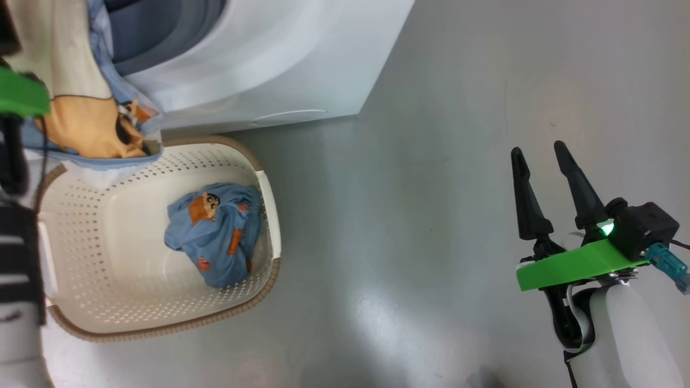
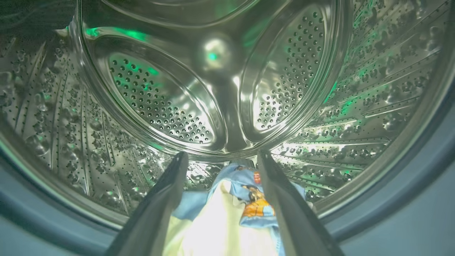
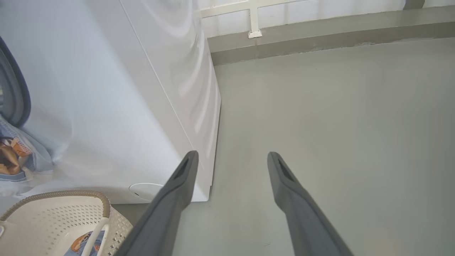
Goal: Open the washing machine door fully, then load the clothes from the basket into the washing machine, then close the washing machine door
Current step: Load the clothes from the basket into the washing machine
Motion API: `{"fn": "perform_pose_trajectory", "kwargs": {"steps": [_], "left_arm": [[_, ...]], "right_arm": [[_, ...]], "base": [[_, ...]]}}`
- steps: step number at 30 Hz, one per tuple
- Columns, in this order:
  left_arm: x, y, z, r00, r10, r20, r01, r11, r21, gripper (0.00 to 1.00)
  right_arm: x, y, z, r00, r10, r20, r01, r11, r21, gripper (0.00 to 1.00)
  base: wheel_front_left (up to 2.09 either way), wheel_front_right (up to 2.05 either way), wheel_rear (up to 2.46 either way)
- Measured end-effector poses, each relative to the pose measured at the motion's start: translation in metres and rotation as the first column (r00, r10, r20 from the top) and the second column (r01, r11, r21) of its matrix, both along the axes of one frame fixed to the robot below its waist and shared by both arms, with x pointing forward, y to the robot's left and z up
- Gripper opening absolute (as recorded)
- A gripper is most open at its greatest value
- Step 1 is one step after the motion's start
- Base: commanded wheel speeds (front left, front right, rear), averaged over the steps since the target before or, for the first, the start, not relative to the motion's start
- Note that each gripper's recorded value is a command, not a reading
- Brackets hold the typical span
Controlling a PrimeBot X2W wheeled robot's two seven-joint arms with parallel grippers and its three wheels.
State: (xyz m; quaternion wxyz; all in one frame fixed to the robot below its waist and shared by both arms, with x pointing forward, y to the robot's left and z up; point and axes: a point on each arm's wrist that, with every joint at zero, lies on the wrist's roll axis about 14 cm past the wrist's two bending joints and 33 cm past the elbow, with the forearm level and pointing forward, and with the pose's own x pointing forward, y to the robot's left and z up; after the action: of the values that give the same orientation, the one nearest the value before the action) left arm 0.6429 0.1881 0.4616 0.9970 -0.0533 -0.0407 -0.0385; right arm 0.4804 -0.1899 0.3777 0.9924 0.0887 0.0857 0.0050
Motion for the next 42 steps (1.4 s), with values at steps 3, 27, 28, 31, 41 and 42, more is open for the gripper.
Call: {"fn": "perform_pose_trajectory", "kwargs": {"steps": [3,27,28,31,41,42], "left_arm": [[-0.015,0.004,-0.004,1.000,0.010,-0.006,-0.010,1.000,-0.010,1.00],[-0.135,0.020,-0.043,0.988,0.103,-0.115,-0.105,0.994,-0.020,1.00],[-0.141,0.022,-0.046,0.985,0.113,-0.128,-0.116,0.993,-0.019,1.00],[-0.154,0.026,-0.053,0.978,0.134,-0.158,-0.138,0.990,-0.017,1.00],[-0.184,0.027,-0.072,0.958,0.157,-0.239,-0.166,0.986,-0.016,1.00],[-0.187,0.027,-0.074,0.956,0.159,-0.247,-0.167,0.986,-0.014,1.00]], "right_arm": [[0.002,0.003,0.004,1.000,0.006,0.012,-0.006,1.000,0.004,1.00],[-0.001,0.012,0.015,0.999,0.038,0.030,-0.038,0.999,0.001,1.00],[-0.001,0.012,0.015,0.999,0.039,0.032,-0.039,0.999,0.001,1.00],[-0.001,0.013,0.016,0.999,0.042,0.034,-0.043,0.999,0.001,1.00],[-0.002,0.016,0.018,0.998,0.055,0.034,-0.055,0.999,0.000,1.00],[-0.002,0.016,0.018,0.998,0.055,0.034,-0.055,0.999,-0.001,1.00]], "base": [[0.00,0.00,0.00],[0.00,0.00,0.00],[0.00,0.00,0.00],[0.00,0.00,0.00],[0.00,0.00,0.00],[0.00,0.00,0.00]]}}
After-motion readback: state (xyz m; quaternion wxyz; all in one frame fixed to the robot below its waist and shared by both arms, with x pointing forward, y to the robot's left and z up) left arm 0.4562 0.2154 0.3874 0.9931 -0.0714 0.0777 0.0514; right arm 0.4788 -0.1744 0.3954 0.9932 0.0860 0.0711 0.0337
